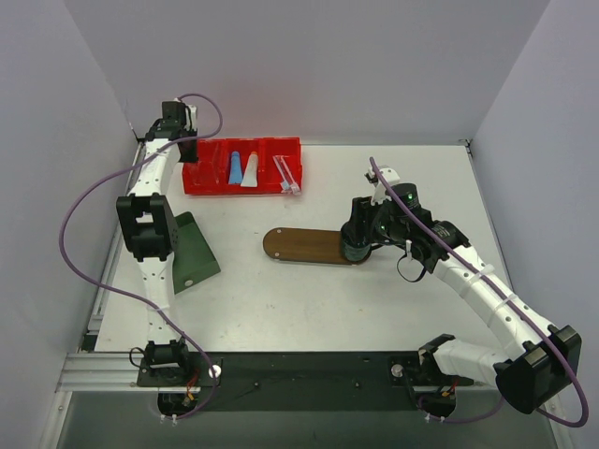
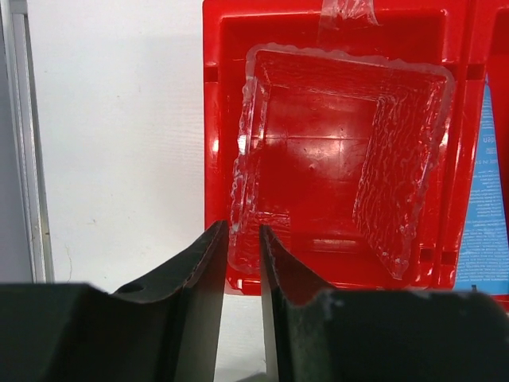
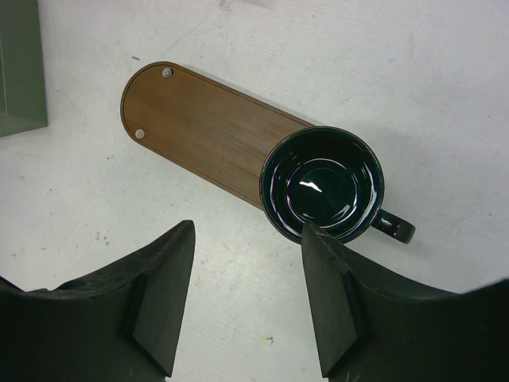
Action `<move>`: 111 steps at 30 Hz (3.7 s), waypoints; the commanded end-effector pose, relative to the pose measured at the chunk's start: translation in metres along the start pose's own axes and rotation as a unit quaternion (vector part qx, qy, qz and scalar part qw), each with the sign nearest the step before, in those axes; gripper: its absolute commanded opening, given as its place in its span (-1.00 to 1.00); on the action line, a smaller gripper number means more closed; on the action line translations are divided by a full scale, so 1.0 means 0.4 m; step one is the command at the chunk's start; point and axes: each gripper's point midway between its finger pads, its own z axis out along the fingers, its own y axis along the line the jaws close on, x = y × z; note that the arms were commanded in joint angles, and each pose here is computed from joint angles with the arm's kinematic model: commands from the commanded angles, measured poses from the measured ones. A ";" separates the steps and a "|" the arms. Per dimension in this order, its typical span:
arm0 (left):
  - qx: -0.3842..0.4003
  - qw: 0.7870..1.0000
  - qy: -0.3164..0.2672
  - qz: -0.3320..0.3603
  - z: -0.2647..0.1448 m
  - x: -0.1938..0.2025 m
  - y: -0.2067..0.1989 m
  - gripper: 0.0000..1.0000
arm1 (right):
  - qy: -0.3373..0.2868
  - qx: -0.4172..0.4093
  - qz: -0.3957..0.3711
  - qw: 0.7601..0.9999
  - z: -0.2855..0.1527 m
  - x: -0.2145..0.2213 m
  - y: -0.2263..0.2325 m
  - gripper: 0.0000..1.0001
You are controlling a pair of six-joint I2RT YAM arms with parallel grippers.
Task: Prepare toiletry sets of a toothbrush and toothpaste on the tray
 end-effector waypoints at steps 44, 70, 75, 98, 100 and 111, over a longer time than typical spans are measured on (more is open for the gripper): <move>-0.002 0.970 -0.242 0.013 -0.513 -0.186 -0.084 -1.00 | -0.080 0.048 0.065 0.993 -0.137 -0.092 -0.030 0.02; 0.132 0.935 -0.311 0.106 -0.834 0.187 -0.482 -1.00 | -0.075 -0.024 0.198 0.977 0.088 -0.247 0.253 0.24; 0.128 0.937 -0.304 0.116 -0.825 0.206 -0.503 -1.00 | -0.056 0.006 0.210 0.976 0.129 -0.187 0.241 0.21; 0.071 0.932 -0.309 0.175 -0.816 0.261 -0.569 -1.00 | -0.016 0.063 0.235 0.970 0.253 -0.098 0.221 -0.24; 0.061 0.931 -0.311 0.180 -0.816 0.262 -0.567 -1.00 | -0.015 0.061 0.237 0.969 0.257 -0.099 0.227 -0.26; 0.066 0.917 -0.318 0.230 -0.825 0.295 -0.608 -1.00 | -0.031 0.063 0.272 0.960 0.270 -0.110 0.228 -1.00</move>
